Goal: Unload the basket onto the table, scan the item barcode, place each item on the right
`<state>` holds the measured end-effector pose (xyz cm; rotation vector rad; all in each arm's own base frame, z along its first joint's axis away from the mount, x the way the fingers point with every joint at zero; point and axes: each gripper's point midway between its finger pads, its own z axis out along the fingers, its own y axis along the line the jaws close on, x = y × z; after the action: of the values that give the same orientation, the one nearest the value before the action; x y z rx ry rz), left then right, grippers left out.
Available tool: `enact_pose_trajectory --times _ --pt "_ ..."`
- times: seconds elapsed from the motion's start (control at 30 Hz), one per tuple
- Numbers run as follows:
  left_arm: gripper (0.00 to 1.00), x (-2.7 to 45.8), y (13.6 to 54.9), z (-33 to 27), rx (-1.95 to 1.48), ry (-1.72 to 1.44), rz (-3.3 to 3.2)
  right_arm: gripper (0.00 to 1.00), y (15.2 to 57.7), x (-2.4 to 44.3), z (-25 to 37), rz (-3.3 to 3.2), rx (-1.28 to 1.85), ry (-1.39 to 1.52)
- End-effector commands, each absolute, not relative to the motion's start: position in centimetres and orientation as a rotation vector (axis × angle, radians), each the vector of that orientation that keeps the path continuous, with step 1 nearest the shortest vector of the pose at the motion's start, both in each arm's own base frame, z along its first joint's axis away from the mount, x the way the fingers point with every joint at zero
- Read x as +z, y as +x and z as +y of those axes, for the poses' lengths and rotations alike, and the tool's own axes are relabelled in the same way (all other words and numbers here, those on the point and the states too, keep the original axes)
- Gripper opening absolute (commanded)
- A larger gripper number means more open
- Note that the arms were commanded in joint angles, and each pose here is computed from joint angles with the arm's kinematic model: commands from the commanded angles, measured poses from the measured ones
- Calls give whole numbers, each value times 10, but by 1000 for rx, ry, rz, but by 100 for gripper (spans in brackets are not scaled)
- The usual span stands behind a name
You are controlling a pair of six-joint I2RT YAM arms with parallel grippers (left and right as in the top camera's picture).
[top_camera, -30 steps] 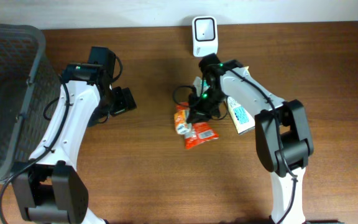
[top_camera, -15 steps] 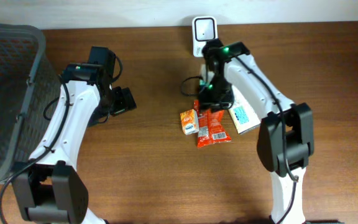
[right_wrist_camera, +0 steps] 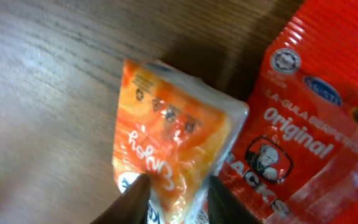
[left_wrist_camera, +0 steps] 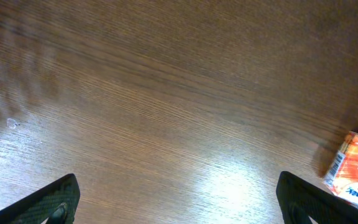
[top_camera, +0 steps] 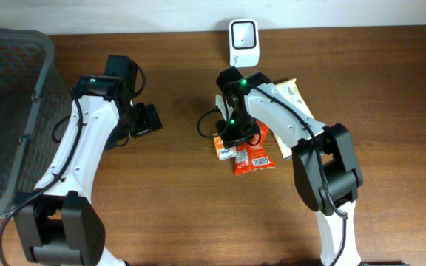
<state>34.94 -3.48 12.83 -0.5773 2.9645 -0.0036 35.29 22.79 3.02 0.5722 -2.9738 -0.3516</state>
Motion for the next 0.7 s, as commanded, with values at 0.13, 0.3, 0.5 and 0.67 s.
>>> enact_pose_trajectory --times 0.13,0.3,0.5,0.67 --pt "99 124 349 -32 23 -583 2971 4 360 25 228 -3018 -343 454" --pt "99 124 349 -32 23 -582 2972 28 357 23 231 -3006 -370 451" --pt "99 124 349 -32 24 -582 2971 30 350 8 237 -2984 -448 448" --pt "99 124 349 -32 24 -582 2971 25 351 1 238 -3000 -458 386"
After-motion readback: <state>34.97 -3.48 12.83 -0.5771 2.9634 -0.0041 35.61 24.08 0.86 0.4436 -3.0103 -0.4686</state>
